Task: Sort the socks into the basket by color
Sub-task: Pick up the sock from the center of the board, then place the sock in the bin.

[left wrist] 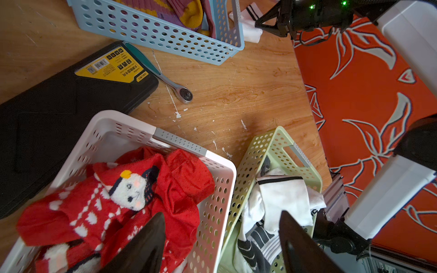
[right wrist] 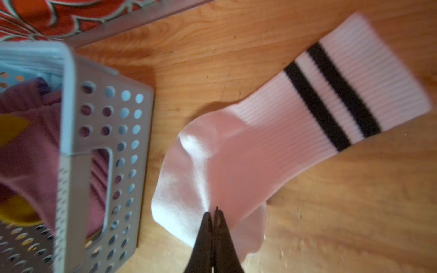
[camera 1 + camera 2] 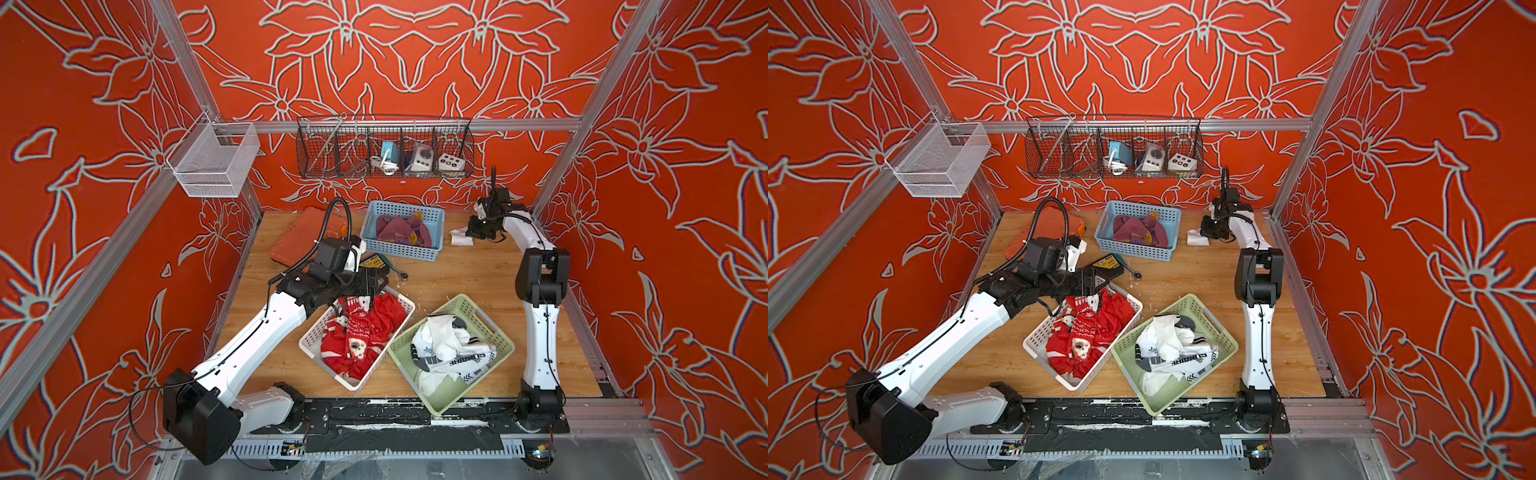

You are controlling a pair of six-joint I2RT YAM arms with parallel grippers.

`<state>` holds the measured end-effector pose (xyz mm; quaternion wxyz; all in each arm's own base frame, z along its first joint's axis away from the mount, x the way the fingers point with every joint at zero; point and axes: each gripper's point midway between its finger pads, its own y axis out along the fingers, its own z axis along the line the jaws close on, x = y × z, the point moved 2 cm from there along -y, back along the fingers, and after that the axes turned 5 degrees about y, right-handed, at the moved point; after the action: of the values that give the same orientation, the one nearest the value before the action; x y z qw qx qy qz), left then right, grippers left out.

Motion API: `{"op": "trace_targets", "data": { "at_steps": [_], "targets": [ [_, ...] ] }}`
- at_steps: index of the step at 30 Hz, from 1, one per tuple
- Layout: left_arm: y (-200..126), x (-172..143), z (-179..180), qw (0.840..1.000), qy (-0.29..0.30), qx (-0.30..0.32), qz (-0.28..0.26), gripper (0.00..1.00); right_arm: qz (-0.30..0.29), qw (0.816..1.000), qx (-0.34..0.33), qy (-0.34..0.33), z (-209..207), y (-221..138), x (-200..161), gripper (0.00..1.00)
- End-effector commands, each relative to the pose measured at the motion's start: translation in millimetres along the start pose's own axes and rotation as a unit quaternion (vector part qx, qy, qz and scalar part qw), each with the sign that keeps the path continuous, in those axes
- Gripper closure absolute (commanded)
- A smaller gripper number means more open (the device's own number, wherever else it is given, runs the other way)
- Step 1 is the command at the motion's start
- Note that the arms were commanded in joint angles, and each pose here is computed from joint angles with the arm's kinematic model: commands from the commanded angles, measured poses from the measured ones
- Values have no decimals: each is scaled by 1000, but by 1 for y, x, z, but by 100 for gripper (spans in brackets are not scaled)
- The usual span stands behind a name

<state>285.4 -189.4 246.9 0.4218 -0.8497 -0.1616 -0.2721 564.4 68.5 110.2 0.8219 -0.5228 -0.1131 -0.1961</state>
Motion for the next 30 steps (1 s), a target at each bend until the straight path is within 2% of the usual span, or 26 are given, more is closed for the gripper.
{"op": "trace_targets", "data": {
  "at_steps": [1,16,24,30],
  "targets": [
    [0,6,-7,1000,17,-21,-12,27,-42,999,29,-14,26,-41,7,100],
    [4,25,-28,995,64,-69,-19,28,-128,988,88,-11,79,-158,-4,100],
    [0,31,-48,991,93,-96,-28,28,-161,980,118,-12,100,-214,-29,100],
    [-5,33,-60,988,108,-105,-30,29,-177,975,133,-13,110,-251,-64,100]
  ]
}}
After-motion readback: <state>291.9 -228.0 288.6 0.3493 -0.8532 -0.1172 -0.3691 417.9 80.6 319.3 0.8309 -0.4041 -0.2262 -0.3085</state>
